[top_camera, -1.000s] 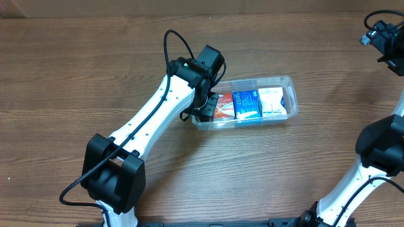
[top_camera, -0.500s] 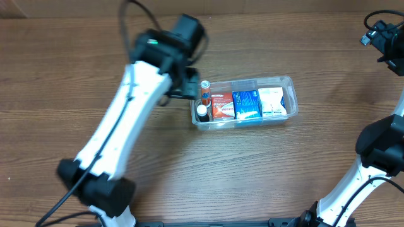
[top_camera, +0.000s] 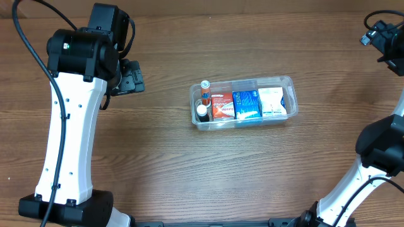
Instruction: Pack container
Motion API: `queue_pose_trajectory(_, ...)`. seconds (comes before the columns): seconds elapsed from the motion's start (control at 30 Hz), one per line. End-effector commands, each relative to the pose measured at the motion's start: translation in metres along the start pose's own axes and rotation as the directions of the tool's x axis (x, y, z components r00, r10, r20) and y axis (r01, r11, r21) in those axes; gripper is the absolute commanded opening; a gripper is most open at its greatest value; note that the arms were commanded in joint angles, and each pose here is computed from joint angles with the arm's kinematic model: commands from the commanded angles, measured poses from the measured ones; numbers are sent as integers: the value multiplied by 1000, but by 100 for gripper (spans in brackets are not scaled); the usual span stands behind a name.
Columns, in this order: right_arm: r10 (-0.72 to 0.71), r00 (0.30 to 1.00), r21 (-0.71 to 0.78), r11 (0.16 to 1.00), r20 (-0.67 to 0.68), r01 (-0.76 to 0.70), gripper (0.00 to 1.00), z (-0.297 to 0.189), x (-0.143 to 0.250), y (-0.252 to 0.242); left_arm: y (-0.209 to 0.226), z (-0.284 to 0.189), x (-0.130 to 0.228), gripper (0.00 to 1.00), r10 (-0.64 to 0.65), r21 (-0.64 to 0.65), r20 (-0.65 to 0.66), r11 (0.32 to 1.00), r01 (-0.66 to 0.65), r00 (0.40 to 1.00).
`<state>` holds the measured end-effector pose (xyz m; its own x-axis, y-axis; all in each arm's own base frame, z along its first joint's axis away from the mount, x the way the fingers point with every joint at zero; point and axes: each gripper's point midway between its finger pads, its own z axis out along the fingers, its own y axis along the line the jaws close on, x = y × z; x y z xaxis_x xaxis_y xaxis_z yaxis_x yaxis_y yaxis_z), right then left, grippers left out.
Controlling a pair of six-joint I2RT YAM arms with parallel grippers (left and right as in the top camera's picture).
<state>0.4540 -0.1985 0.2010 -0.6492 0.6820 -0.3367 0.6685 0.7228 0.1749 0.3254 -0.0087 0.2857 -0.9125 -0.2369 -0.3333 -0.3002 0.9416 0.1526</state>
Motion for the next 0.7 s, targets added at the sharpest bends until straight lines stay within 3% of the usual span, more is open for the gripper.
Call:
queue_pose_trajectory(0.0, 0, 999, -22, 1000, 50, 1, 100, -21, -7, 5, 2, -8, -1, 100, -19, 13, 24, 1000, 19, 1000)
queue_pose_trajectory(0.13, 0, 999, -22, 1000, 50, 1, 100, -21, -7, 5, -13, -9, -17, 100, -63, 96, 72, 994, 56, 995)
queue_pose_trajectory(0.23, 0, 999, -22, 1000, 50, 1, 100, -21, -7, 5, -5, -32, -61, 100, -87, 105, 295, 993, 59, 951)
queue_pose_trajectory(0.33, 0, 999, -22, 1000, 50, 1, 100, -21, -7, 5, 7, -81, -92, 100, -6, 105, 525, 993, -57, 851)
queue_pose_trajectory(0.4, 0, 999, -22, 1000, 50, 1, 100, -21, -7, 5, 22, -104, -96, 100, -19, 117, 591, 991, -62, 806)
queue_pose_trajectory(0.57, 0, 999, -22, 1000, 50, 1, 100, -21, -7, 5, 30, -112, -85, 100, -6, 189, 606, 973, -136, 796)
queue_pose_trajectory(0.67, 0, 999, -22, 1000, 50, 1, 100, -21, -7, 5, 34, -121, -75, 100, -7, 190, 660, 969, -158, 751)
